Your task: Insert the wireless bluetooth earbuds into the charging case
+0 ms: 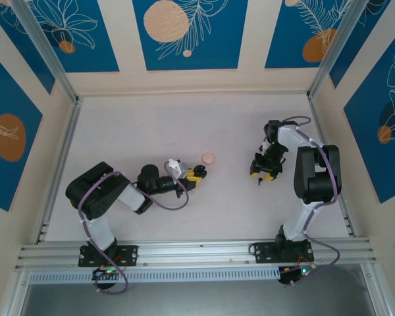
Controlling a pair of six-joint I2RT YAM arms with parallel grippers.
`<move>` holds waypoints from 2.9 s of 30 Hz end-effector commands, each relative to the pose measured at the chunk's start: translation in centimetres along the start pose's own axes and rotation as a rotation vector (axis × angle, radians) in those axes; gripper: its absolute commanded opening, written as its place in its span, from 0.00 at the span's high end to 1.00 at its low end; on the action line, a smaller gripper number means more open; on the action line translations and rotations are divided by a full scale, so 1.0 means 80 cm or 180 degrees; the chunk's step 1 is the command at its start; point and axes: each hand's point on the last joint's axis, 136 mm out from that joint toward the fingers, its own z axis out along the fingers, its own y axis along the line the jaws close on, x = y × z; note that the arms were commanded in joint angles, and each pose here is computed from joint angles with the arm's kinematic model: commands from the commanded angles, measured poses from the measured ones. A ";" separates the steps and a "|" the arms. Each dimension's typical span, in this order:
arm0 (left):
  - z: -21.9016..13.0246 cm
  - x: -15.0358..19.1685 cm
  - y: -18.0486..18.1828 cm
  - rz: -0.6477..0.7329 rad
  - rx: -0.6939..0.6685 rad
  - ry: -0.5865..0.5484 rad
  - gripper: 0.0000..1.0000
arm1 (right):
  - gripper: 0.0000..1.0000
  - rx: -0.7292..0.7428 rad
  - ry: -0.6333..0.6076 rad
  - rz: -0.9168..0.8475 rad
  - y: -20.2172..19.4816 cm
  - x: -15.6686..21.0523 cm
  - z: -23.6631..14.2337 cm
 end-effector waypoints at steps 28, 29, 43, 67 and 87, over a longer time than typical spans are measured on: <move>-0.001 -0.011 -0.008 0.0110 0.0039 -0.0096 0.93 | 0.65 0.0248 0.0330 -0.0050 -0.018 -0.019 0.042; -0.001 -0.012 -0.008 0.0110 0.0034 -0.0096 0.93 | 0.66 0.0242 0.0328 -0.0048 -0.019 -0.019 0.043; -0.002 -0.013 -0.010 0.0104 0.0048 -0.0096 0.93 | 0.74 0.0151 0.0065 -0.0043 -0.015 -0.019 0.031; 0.011 0.040 -0.024 0.0089 0.0153 0.0186 0.94 | 0.76 -0.0729 -0.1350 -0.0822 0.166 0.028 -0.025; 0.013 0.037 -0.022 0.0101 0.0139 0.0164 0.94 | 0.76 -0.0832 -0.1819 -0.1504 0.246 0.078 -0.040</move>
